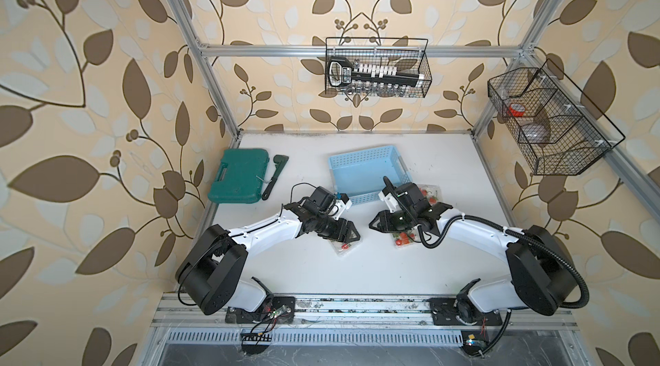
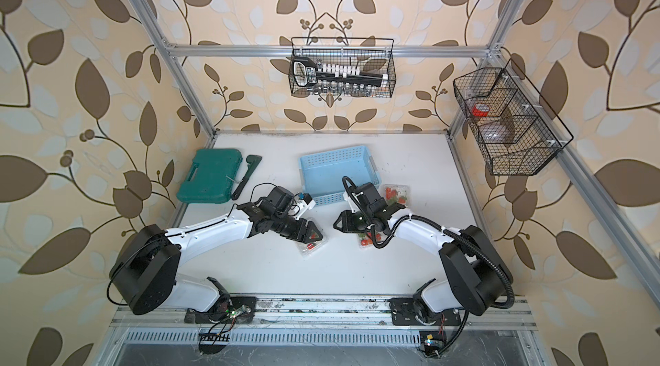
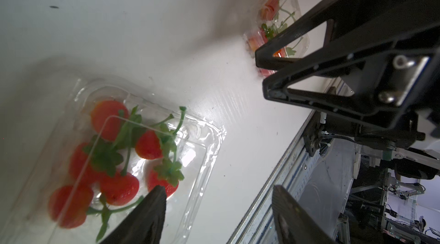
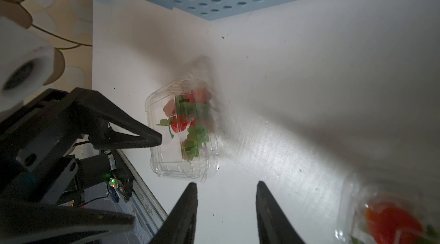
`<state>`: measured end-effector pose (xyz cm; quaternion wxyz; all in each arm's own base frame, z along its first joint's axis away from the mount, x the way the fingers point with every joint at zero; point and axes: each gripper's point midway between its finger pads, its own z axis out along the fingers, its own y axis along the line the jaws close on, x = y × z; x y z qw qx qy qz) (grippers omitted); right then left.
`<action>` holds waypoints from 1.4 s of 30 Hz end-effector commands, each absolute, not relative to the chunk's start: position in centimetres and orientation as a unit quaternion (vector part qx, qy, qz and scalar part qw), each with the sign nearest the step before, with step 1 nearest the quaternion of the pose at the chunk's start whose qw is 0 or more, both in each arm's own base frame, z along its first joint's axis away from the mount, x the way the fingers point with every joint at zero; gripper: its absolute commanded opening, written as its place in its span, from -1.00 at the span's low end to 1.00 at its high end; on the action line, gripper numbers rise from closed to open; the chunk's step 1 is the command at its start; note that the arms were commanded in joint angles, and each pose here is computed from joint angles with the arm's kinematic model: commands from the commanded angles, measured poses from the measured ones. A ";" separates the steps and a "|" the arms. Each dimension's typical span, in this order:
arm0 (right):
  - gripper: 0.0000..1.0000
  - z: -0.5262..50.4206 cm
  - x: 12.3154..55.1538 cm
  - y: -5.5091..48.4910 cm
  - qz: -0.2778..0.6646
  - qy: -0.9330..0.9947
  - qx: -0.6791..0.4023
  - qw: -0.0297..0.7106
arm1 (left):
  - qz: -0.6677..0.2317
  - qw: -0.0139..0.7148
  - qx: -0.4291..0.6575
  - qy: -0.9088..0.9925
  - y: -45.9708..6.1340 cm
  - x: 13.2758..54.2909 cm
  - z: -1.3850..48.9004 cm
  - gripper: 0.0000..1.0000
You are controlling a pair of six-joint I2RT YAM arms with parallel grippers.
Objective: Pack strawberries into containers
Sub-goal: Close the packing box at the center of the board.
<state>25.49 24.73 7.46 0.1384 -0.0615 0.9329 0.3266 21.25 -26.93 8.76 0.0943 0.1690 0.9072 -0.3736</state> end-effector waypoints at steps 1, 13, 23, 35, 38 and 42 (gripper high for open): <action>-0.18 6.9 24.5 26.0 0.334 0.931 -0.090 0.118 | -0.376 0.116 0.171 0.903 -27.5 21.9 8.8 0.44; -0.17 5.5 23.9 28.3 0.333 0.932 -0.109 0.093 | -0.366 0.097 0.166 0.910 -27.4 21.5 6.5 0.43; -0.17 4.8 23.8 28.9 0.331 0.933 -0.113 0.084 | -0.367 0.093 0.164 0.911 -27.3 21.3 6.0 0.43; -0.25 3.6 23.6 29.3 0.335 0.933 -0.107 0.072 | -0.368 0.090 0.162 0.911 -27.1 21.0 5.5 0.43; -0.30 3.3 23.3 29.2 0.335 0.934 -0.104 0.068 | -0.369 0.090 0.162 0.911 -27.1 20.9 5.5 0.43; -0.34 3.2 23.1 29.1 0.335 0.934 -0.101 0.067 | -0.370 0.091 0.162 0.911 -27.1 20.9 5.4 0.43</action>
